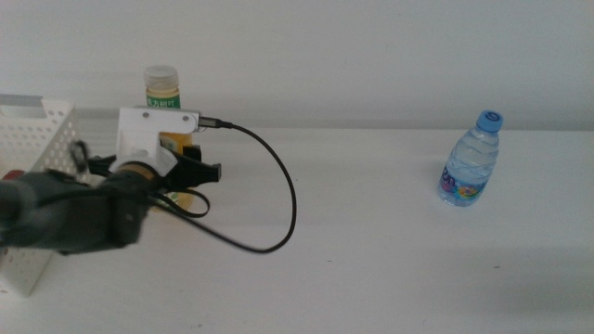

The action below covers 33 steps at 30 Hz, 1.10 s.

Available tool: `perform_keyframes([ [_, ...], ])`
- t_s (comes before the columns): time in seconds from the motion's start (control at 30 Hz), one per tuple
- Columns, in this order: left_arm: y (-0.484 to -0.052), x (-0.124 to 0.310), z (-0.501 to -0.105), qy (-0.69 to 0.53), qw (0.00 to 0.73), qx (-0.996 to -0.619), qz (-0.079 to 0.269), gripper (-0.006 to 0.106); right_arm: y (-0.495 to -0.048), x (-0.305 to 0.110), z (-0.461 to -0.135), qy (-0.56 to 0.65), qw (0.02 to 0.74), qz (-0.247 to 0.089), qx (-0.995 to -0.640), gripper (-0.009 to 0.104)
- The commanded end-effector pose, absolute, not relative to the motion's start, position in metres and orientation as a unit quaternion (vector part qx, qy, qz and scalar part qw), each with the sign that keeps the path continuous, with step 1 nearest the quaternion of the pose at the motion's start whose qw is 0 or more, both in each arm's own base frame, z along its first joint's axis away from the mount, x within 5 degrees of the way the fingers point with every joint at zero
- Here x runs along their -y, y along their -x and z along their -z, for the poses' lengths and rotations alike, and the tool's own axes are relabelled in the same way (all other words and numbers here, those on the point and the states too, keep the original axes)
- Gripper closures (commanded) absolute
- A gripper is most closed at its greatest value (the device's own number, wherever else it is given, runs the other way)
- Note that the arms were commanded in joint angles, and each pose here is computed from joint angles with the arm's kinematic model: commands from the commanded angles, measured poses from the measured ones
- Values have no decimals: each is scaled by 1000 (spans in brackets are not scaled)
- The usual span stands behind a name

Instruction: Use arms to grab the bottles and put them into the dustbin to the left of the table.

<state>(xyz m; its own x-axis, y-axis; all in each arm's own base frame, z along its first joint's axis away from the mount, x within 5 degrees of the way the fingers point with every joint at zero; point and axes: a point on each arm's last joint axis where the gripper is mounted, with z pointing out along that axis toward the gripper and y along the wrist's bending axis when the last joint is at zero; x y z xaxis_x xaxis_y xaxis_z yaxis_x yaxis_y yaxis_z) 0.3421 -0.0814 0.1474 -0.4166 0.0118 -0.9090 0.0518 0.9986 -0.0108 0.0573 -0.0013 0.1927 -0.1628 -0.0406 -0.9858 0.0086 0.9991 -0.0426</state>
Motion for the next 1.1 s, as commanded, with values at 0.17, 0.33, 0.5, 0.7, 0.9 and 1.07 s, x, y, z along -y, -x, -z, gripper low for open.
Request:
perform_keyframes([
  [0.17,-279,80,-244,-120,499,-856,57,102,-58,2,-178,11,634,24,-773,3],
  [0.33,-256,64,-279,-116,521,-843,66,100,-58,2,-178,11,634,24,-773,3],
  [0.5,-249,49,-278,-100,487,-865,67,95,-58,2,-178,11,634,24,-773,3],
  [0.7,-240,34,-268,-96,386,-913,84,92,-58,2,-178,11,634,24,-773,3],
  [0.9,-242,-3,-308,-82,300,-950,28,92,-58,2,-178,11,634,24,-773,3],
  [1.07,-265,-44,-338,-76,253,-964,33,92,-58,2,-178,11,634,24,-773,3],
])
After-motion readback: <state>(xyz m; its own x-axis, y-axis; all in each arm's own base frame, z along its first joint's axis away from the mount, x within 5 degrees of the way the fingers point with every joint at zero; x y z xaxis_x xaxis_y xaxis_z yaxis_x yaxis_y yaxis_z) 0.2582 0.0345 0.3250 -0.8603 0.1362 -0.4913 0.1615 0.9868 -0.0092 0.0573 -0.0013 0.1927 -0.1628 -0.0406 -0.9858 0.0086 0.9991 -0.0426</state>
